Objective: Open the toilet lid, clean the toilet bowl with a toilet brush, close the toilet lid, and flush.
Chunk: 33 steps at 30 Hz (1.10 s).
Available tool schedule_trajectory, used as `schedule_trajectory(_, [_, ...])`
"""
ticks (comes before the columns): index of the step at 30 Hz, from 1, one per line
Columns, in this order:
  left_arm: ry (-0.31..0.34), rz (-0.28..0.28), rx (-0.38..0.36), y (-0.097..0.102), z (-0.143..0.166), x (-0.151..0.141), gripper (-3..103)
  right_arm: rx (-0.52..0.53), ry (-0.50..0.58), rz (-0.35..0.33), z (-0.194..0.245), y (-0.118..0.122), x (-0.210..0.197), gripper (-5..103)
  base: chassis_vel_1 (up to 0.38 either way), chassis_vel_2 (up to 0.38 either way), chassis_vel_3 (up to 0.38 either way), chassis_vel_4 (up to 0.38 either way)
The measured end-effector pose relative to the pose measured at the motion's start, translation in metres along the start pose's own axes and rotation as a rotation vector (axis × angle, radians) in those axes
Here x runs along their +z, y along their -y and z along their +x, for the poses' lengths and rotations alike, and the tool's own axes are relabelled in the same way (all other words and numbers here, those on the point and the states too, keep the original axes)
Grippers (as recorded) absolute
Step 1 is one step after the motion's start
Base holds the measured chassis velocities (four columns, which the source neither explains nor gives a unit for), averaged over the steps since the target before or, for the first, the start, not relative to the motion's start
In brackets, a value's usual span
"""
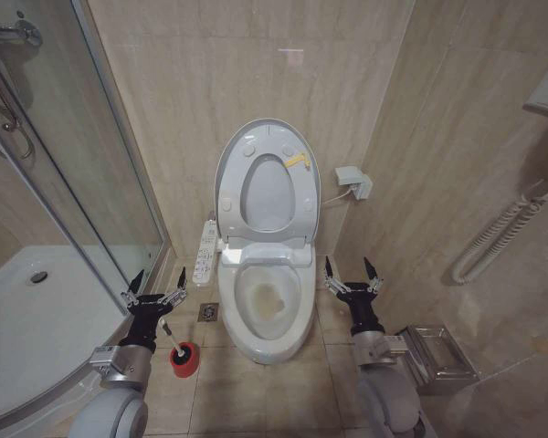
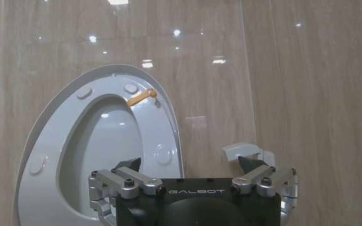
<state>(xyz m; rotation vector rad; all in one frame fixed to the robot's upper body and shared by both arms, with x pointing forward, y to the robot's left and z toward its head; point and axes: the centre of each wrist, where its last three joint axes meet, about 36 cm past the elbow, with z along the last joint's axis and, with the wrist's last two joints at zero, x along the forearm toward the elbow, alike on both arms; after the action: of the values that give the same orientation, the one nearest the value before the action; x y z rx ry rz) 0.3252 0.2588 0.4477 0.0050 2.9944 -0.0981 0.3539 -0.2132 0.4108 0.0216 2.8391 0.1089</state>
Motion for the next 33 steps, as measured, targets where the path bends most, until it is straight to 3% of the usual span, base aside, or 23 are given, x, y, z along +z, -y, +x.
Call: schedule_trajectory(33, [-0.012,0.006,0.008,0.0000,-0.0048,0.0082,100,0.000,0.000,0.000,0.0000,0.0000,0.0000,100,-0.066,0.072,0.076,-0.061])
